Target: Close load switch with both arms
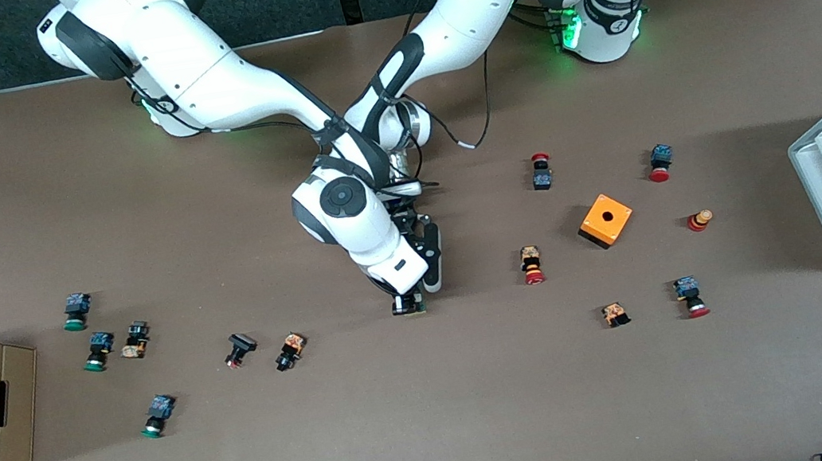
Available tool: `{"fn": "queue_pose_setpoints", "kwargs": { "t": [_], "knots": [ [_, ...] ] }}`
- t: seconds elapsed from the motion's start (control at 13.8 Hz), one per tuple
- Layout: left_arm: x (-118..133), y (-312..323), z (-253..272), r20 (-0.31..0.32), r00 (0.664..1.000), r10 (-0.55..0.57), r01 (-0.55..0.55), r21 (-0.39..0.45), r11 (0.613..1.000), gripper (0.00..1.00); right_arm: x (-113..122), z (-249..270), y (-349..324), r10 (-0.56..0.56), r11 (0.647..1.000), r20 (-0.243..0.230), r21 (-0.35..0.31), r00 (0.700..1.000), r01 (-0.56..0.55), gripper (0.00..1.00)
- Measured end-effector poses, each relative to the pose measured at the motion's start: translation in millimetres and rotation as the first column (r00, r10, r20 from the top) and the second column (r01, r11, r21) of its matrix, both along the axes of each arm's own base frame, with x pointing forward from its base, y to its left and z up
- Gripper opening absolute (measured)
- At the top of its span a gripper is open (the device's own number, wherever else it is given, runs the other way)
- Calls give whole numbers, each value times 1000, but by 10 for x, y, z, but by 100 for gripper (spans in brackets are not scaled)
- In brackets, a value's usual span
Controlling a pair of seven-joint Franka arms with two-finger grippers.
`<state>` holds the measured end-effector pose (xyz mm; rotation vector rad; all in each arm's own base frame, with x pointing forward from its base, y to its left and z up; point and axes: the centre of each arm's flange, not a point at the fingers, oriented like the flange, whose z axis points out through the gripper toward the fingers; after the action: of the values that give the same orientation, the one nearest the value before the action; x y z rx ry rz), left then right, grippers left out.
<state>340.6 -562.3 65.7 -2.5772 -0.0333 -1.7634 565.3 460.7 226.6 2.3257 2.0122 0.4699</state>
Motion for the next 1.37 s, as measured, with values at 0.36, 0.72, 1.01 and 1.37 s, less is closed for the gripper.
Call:
{"fn": "queue_pose_setpoints", "kwargs": {
  "t": [0.36,0.72,1.01,1.37],
  "knots": [
    [0,0,0,0,1000,0,0,0,1000,48,4,2,-2,-1,1000,0,0,1000,1,34],
    [0,0,1,0,1000,0,0,1,1000,48,10,7,-6,-2,1000,1,1,1000,2,34],
    [0,0,1,0,1000,-1,1,1,1000,48,145,214,-67,-17,1000,34,21,999,16,34],
    [0,0,0,0,1000,-1,1,1,1000,48,223,285,-148,-31,999,42,27,999,29,34]
  ]
}}
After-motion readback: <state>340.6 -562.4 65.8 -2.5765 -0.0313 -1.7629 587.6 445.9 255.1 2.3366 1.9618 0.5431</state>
